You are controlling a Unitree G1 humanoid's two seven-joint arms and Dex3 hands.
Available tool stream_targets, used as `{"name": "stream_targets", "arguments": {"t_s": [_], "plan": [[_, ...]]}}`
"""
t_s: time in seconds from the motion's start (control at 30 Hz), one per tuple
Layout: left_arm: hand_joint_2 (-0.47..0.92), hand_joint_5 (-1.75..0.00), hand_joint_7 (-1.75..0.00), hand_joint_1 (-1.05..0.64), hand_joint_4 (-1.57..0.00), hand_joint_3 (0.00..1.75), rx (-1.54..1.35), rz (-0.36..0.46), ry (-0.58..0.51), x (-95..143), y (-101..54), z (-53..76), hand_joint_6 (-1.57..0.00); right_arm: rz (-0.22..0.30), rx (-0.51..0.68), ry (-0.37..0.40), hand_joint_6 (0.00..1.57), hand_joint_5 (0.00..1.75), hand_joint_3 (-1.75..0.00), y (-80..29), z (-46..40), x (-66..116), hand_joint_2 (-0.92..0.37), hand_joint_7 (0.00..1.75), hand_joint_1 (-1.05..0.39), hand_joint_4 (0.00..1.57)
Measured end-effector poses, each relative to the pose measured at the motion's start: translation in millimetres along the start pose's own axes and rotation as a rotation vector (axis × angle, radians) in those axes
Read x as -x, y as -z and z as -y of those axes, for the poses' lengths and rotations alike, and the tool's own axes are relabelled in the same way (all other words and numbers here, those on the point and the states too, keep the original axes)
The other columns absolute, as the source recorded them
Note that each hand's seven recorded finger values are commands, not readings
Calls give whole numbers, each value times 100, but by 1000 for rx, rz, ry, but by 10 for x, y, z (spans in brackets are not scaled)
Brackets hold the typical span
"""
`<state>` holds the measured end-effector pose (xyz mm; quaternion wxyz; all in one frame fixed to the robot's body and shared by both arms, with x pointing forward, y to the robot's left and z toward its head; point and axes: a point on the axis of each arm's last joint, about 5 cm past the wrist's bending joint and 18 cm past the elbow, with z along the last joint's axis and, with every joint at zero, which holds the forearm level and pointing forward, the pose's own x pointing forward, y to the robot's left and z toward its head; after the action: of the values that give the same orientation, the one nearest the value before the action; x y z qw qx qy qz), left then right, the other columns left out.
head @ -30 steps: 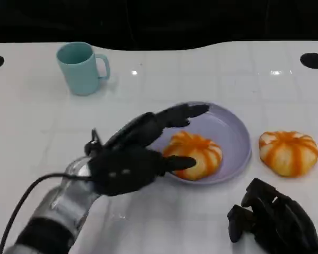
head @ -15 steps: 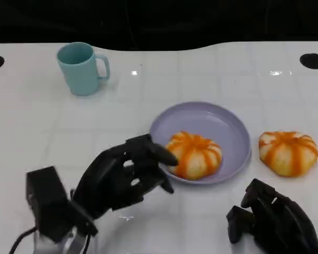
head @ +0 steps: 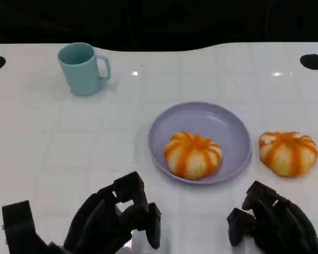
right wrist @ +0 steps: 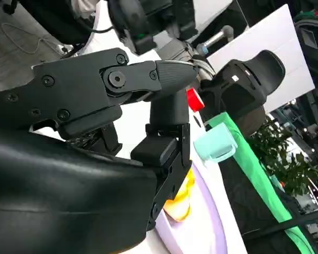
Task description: Grasp the bread from the table and place it into the plate.
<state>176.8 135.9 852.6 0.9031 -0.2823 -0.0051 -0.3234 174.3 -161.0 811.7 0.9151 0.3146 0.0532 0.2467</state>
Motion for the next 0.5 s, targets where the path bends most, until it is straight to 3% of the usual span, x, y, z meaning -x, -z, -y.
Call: {"name": "stream_targets", "arguments": {"t_s": [0.5], "plan": [[92, -175, -175, -73, -93, 23, 26, 3, 0, 47, -12, -55, -70, -2, 5, -1, 68, 166, -23, 5, 24, -1, -92, 141, -54, 77]]}}
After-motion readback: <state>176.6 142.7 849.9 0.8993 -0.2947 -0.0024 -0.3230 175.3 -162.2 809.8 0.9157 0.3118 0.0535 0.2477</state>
